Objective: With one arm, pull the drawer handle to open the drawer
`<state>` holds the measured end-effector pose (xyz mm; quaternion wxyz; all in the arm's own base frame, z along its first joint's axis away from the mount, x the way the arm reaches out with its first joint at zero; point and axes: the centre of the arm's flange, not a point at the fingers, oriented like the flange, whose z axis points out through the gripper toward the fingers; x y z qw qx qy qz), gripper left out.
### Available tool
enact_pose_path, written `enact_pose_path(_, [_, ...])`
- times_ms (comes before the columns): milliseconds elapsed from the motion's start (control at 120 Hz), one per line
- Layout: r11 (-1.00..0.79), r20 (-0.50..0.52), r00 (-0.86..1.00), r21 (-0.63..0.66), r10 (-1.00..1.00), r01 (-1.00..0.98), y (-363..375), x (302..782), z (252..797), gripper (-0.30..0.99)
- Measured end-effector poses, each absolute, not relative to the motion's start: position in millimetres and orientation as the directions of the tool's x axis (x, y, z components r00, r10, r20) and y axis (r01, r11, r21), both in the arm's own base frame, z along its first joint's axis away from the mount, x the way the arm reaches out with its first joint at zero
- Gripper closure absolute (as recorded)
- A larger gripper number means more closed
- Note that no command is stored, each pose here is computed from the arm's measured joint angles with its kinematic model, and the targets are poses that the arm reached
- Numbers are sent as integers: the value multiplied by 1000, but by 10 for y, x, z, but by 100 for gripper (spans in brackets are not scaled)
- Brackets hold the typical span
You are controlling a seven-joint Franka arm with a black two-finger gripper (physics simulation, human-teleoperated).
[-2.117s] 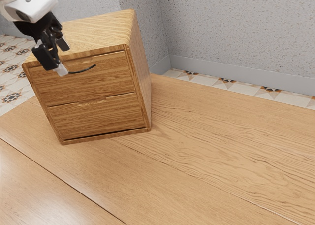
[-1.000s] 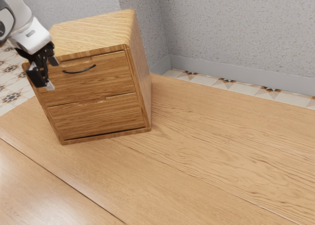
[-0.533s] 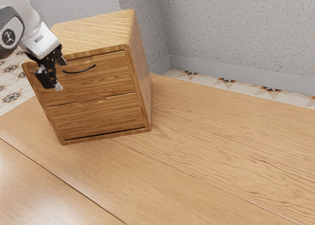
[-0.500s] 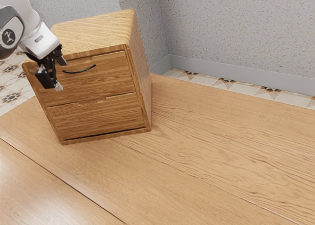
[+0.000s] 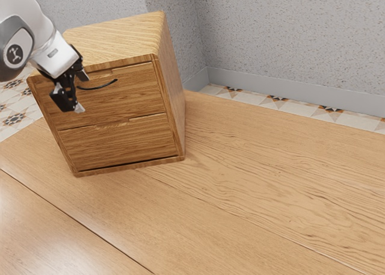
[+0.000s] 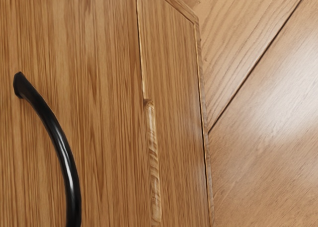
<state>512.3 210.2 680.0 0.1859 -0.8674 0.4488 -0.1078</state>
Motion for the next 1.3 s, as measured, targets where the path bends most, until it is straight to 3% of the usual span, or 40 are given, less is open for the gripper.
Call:
enact_pose_path(417, [-519,5,565,-403,-825,-754,2030,5331,6439,-1])
enact_pose_path(658, [-509,23,548,-404,-836,-760,1902,5264,6452,11])
enact_pose_path(725, [-508,27,545,-401,-838,-762,1880,5229,6439,8])
enact_pose_path(908, [-496,60,523,-424,-850,-758,1754,5052,6618,54])
enact_pose_path(942, [-475,72,495,-431,-866,-767,1595,5050,6673,54])
enact_pose_path(1000, [-359,89,358,-442,-929,-822,851,5125,6769,36])
enact_pose_path(1092, [-240,101,218,-454,-971,-858,130,5104,6872,21])
enact_pose_path(1300, [-347,76,356,-477,-932,-808,659,4727,7203,6])
